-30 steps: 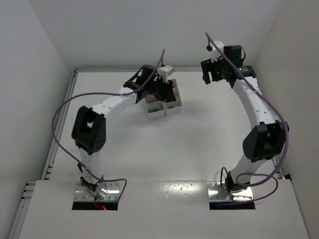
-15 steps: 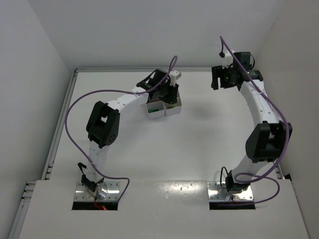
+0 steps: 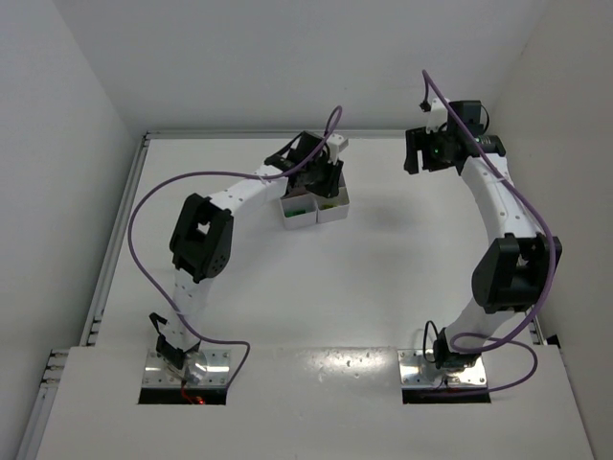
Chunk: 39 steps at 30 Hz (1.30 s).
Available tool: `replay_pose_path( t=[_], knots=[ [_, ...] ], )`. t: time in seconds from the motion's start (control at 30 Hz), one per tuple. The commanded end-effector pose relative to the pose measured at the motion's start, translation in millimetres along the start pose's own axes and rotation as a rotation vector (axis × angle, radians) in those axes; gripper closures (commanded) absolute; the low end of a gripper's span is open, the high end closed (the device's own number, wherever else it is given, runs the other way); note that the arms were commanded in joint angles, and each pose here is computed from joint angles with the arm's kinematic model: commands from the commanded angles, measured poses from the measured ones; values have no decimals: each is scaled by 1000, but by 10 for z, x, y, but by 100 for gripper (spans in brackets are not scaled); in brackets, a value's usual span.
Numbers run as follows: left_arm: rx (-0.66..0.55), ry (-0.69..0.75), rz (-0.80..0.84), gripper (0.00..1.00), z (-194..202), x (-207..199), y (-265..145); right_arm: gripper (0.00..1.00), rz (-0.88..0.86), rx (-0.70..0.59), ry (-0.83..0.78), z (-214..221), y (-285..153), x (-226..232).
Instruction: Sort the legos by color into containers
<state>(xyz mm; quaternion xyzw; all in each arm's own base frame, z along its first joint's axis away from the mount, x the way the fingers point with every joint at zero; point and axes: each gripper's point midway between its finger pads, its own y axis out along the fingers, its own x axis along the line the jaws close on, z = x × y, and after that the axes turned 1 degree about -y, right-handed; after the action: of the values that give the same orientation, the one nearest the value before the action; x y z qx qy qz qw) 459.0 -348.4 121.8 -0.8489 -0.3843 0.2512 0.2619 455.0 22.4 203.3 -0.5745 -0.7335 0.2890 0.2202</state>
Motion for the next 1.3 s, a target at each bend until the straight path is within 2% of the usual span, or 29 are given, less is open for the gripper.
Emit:
replay_pose_path(
  t=[0.0, 0.07, 0.1, 0.17, 0.2, 0.23, 0.47, 0.53, 0.63, 0.67, 0.7, 0.73, 0.87, 0.9, 0.97, 1.03, 1.17, 1.27],
  knots=[
    [2, 10, 12, 81, -13, -56, -21, 26, -8, -51, -4, -185, -40, -5],
    [2, 10, 12, 77, -13, -56, -21, 26, -17, -53, -4, -188, -39, 11],
    [2, 10, 12, 64, -13, -56, -21, 26, -18, -53, -4, -188, -39, 11],
    [12, 8, 23, 50, 31, -70, -13, 26, -19, -43, -2, -145, -22, 16],
    [4, 10, 24, 39, -5, -81, -46, 26, -19, -43, -2, -144, -22, 16],
    [2, 10, 15, 35, -8, -66, -45, 26, -19, -43, -2, -144, -22, 16],
    [22, 13, 20, 32, 73, -114, -81, 25, -23, -23, 2, -63, 10, 25],
    [-5, 2, 50, 32, -46, -164, -201, 25, -21, -32, 0, -85, 13, 20],
    [-140, -25, 124, 32, -425, -267, -582, 25, -33, -37, -1, -79, 34, 39],
    [-221, -38, 134, 30, -620, -254, -834, 25, -24, -24, 12, -13, 46, -23],
    [-241, -52, 128, 30, -677, -223, -952, 25, -80, -34, 73, -29, 36, 61],
    [-264, -74, 97, 15, -731, -150, -1044, 25, -118, -30, 114, -9, 56, 79],
    [-269, -159, -23, 0, -694, 316, -1423, 25, -257, -39, 259, 35, 140, 171],
    [-240, -172, -78, 0, -548, 564, -1488, 23, -290, -32, 262, 51, 162, 221],
    [-240, -183, -160, 0, -500, 827, -1682, 23, -293, -10, 272, 132, 327, 199],
    [-174, -196, -237, 0, -295, 1181, -1797, 22, -304, -11, 263, 127, 430, 185],
    [-126, -205, -355, 0, 51, 1666, -2078, 21, -278, -9, 220, 173, 609, 51],
    [-90, -233, -380, 0, 312, 1791, -2103, 21, -263, 11, 205, 284, 668, -15]
  ],
)
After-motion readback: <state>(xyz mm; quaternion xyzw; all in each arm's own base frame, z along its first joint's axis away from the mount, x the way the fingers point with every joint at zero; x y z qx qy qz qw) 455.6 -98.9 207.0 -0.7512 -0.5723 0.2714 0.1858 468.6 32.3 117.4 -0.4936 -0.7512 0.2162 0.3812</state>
